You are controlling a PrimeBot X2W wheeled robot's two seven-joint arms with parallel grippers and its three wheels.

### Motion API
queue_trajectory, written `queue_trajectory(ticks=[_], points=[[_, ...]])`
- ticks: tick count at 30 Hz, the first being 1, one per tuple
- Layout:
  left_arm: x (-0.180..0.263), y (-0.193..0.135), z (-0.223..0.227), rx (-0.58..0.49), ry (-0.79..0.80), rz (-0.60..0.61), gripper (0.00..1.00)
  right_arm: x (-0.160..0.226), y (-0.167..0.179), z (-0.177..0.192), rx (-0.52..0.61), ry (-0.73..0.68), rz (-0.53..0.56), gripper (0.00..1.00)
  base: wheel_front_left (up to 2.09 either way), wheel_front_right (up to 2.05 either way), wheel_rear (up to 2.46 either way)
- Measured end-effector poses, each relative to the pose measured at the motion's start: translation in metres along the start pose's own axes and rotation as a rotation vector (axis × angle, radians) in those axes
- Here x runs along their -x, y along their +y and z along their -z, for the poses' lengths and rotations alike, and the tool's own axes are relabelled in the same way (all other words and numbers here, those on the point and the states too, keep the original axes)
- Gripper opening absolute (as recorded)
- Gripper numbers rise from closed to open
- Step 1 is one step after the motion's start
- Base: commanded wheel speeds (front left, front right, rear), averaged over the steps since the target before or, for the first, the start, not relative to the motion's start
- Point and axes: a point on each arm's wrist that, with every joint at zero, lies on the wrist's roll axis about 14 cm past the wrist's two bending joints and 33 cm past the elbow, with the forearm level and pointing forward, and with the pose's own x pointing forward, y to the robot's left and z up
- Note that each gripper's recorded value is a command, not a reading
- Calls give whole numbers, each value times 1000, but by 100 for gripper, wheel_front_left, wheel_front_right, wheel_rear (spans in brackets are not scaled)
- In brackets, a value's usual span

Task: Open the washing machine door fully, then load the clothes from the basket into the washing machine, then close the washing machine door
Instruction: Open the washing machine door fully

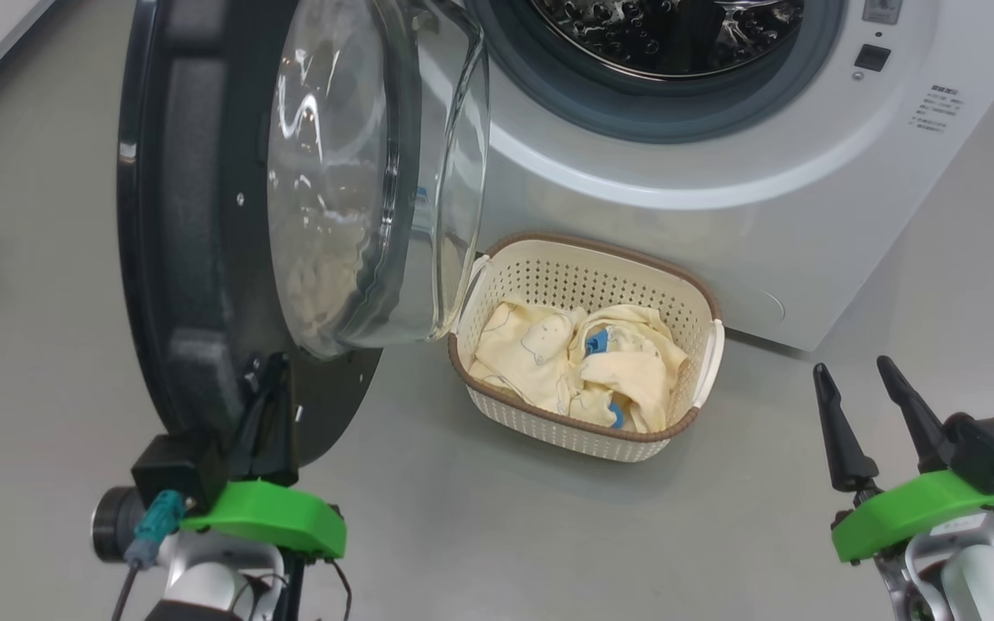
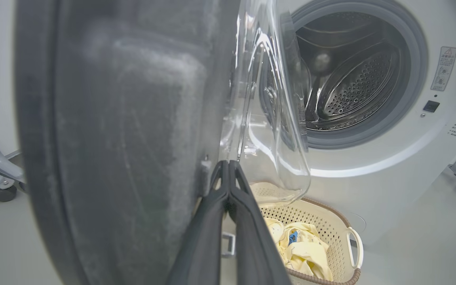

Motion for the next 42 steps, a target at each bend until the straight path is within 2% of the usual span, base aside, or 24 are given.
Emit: queue_trajectory(ticks=[17, 34, 42], points=[[-1, 65, 6, 10, 21, -170, 0, 0, -2, 9, 0, 26, -4, 100, 0, 0, 0], [-25, 123, 11, 12, 36, -336, 0, 3, -30, 23, 17, 66, 35, 100, 0, 0, 0], [-30, 164, 10, 0, 38, -454, 0, -4, -39, 24, 29, 75, 34, 100, 0, 0, 0]])
